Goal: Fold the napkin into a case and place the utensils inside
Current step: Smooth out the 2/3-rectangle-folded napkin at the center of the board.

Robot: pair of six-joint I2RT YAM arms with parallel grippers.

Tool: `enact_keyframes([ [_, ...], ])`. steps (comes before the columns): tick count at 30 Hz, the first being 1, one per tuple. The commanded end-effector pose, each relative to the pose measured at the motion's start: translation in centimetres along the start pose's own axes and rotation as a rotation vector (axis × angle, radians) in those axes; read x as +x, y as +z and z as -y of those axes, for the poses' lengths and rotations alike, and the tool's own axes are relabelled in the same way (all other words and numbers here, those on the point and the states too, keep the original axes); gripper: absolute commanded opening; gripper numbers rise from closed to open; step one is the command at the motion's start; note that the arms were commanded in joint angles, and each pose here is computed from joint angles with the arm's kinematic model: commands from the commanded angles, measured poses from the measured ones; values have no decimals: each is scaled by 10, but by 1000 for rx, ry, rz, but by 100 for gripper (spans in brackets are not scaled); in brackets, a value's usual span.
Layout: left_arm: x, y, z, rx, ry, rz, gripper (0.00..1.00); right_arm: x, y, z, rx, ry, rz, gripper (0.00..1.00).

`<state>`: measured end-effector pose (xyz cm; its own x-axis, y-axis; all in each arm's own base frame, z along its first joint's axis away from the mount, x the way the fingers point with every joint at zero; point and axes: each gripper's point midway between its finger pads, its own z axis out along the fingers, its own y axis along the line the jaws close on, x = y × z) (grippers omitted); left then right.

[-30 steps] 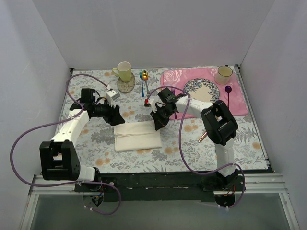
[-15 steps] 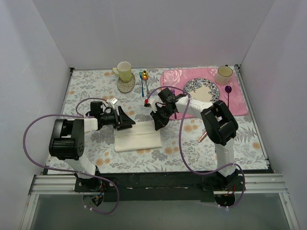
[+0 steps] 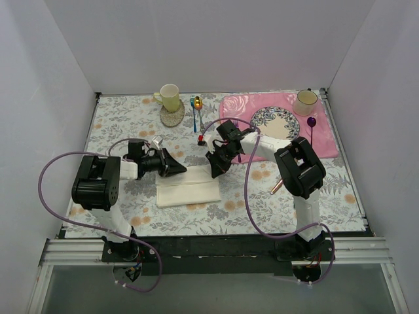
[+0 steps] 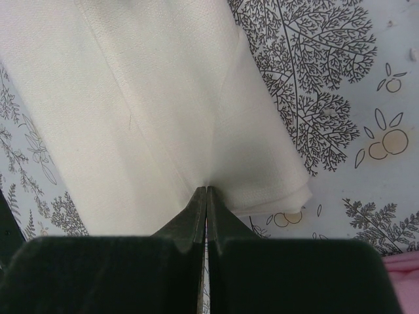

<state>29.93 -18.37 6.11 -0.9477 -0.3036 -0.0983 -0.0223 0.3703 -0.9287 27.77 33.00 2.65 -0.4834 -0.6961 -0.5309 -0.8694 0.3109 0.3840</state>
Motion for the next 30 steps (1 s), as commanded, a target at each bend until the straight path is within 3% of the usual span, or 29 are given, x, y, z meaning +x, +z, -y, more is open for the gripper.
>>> enact_keyframes([
  [1, -28, 19, 67, 125, 128, 77, 8, 45, 18, 13, 46, 33, -119, 1],
  [6, -29, 58, 63, 71, 106, 83, 2, 43, 18, 12, 44, 35, -107, 1],
  [14, -27, 86, 46, 25, 66, 62, 0, 34, 18, 11, 36, 36, -79, 1],
  [22, -4, 97, -19, -164, 37, -4, 0, 32, 16, 9, 36, 39, -75, 1],
  [30, -2, 97, -47, -241, 67, 8, 0, 23, 10, -1, -9, 51, -66, 3],
])
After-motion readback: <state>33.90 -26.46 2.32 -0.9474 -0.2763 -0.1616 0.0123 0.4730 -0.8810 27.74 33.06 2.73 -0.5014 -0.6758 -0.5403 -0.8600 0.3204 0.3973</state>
